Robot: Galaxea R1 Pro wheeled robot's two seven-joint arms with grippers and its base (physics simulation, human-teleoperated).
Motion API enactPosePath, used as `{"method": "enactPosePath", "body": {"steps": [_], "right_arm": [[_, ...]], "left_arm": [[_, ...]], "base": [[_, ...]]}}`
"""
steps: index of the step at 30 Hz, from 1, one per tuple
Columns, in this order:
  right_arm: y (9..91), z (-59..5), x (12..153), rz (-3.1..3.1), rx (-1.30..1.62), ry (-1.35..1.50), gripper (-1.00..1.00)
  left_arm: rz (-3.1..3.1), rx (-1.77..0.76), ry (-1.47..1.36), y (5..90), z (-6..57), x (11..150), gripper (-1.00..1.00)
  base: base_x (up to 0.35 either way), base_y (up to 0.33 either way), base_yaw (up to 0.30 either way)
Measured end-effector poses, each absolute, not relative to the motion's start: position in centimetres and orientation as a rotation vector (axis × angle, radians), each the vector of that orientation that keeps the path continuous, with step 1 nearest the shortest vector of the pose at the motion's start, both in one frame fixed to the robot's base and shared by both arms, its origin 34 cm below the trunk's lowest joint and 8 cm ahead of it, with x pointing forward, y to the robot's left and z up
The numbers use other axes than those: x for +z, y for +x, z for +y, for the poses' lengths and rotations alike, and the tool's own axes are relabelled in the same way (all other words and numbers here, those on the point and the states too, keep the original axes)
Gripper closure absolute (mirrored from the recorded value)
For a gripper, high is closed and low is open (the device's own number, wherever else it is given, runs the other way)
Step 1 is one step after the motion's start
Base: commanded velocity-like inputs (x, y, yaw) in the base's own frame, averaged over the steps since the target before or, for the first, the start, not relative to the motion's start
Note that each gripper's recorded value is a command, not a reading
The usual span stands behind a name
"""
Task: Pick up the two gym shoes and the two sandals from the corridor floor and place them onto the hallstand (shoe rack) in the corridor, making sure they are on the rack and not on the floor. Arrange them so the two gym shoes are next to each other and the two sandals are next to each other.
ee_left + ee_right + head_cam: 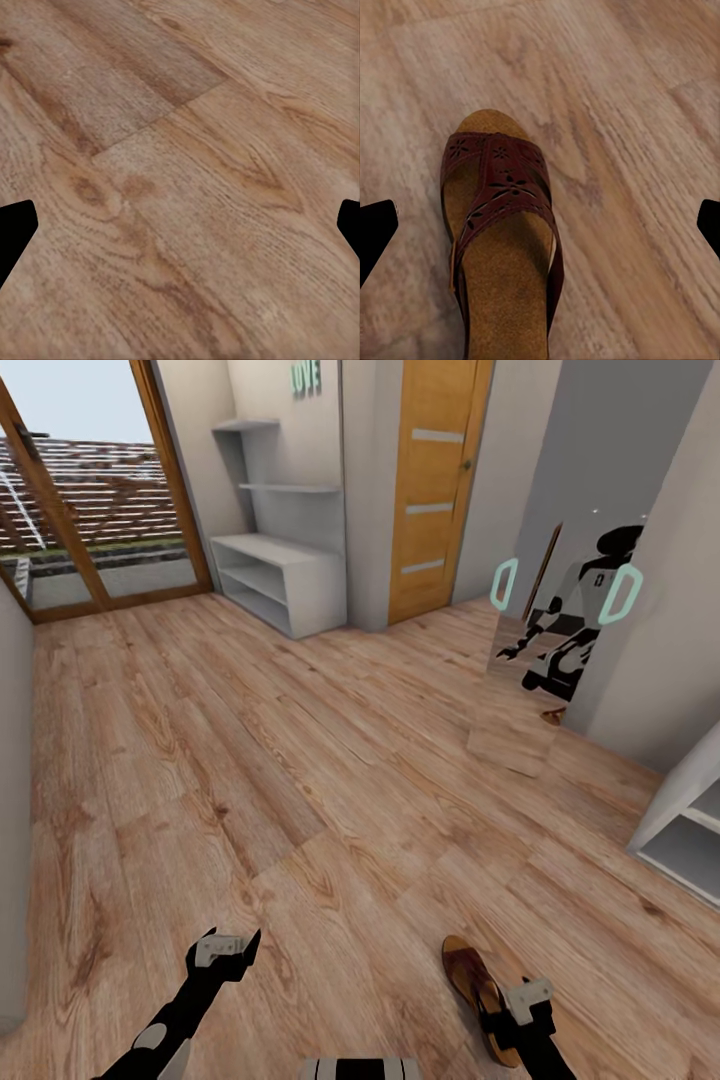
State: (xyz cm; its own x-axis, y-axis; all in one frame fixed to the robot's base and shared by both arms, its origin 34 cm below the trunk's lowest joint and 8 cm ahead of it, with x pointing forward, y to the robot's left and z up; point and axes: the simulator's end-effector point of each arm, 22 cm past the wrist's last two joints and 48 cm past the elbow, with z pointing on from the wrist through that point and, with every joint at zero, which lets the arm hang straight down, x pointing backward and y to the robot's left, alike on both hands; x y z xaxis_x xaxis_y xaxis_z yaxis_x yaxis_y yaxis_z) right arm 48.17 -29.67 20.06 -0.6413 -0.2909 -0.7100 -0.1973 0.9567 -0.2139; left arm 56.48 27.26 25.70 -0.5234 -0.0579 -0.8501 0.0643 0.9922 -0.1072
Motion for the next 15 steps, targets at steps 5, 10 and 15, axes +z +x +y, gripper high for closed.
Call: {"method": "enactPosePath", "body": {"steps": [5, 10, 15], "right_arm": [[47.8, -29.7, 19.9, 2.28, -0.124, -0.358, -1.0], [47.3, -30.0, 19.8, 2.283, -0.106, -0.374, -1.0], [47.1, -30.2, 19.7, 2.285, -0.095, -0.383, -1.0]], "left_arm": [[2.117, -0.157, 0.011, 56.4, 27.4, 25.6, -1.0], [2.117, -0.164, 0.027, 56.4, 27.9, 25.7, -1.0], [2.117, -0.17, 0.051, 56.3, 28.8, 25.8, -1.0]], "base": [[0.0, 0.0, 0.0], [0.0, 0.0, 0.0], [0.0, 0.0, 0.0]]}}
